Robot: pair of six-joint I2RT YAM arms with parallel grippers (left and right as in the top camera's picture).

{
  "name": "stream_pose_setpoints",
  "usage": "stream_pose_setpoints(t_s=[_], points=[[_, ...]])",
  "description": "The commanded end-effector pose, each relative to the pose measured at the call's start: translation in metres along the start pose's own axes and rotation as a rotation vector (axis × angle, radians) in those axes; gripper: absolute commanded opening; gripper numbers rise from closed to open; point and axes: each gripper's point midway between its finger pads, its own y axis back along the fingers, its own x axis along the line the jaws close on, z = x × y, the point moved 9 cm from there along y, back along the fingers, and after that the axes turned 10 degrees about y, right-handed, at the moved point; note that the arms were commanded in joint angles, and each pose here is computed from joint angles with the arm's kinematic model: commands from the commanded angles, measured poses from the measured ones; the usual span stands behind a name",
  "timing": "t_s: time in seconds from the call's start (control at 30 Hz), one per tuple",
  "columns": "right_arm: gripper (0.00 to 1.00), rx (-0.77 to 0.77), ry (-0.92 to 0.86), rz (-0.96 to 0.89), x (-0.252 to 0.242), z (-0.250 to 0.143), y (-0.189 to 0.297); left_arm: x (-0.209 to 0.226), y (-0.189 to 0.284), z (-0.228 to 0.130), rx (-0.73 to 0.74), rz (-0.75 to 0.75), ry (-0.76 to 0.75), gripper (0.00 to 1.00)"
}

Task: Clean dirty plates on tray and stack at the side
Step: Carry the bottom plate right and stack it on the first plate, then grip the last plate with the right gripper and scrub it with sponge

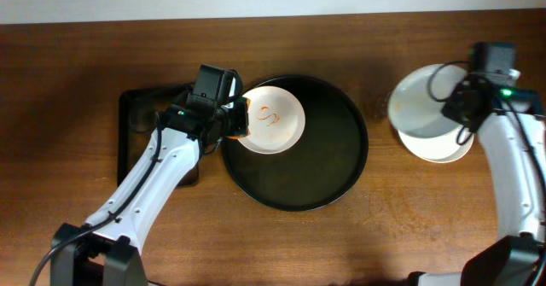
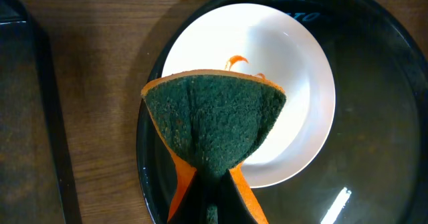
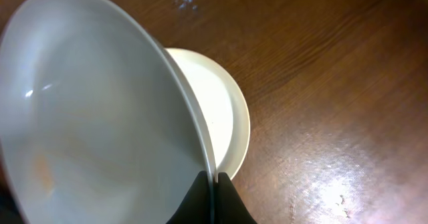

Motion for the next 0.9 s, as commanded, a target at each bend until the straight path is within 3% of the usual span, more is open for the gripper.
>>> stream_pose_setpoints(t_s=[0.0, 0.07, 0.13, 0.27, 0.37, 0.6, 0.73, 0.83, 0.87], points=[[0.09, 0.049, -0.102, 0.074, -0.021, 0.007, -0.024, -0.001, 0.014, 0.006, -0.041, -0.017, 0.0, 0.0], [0.4, 0.093, -0.115, 0.152, -0.02, 0.005, -0.039, -0.001, 0.014, 0.006, -0.041, -0.017, 0.0, 0.0], [0.53, 0.102, -0.055, 0.275, -0.007, 0.004, -0.037, -0.001, 0.014, 0.006, -0.041, -0.017, 0.0, 0.0], [0.54, 0.19, 0.097, 0.596, 0.046, -0.014, -0.016, 0.001, 0.014, 0.006, -0.042, 0.002, 0.0, 0.0], [0.56, 0.208, 0.323, 0.677, 0.112, -0.037, 0.006, 0.008, 0.014, 0.004, -0.037, 0.058, 0.004, 0.01], [0.55, 0.325, 0.565, 0.768, 0.233, -0.104, -0.006, 0.043, 0.016, 0.012, -0.018, 0.126, 0.09, 0.01], [0.52, 0.378, 0.517, 0.767, 0.281, -0.136, -0.028, 0.046, 0.017, 0.011, -0.009, 0.133, 0.095, 0.01], [0.42, 0.415, 0.451, 0.747, 0.294, -0.147, -0.042, 0.046, 0.017, 0.01, -0.002, 0.136, 0.095, 0.0], [0.35, 0.429, 0.43, 0.733, 0.296, -0.151, -0.047, 0.046, 0.017, 0.009, 0.001, 0.137, 0.095, 0.01]])
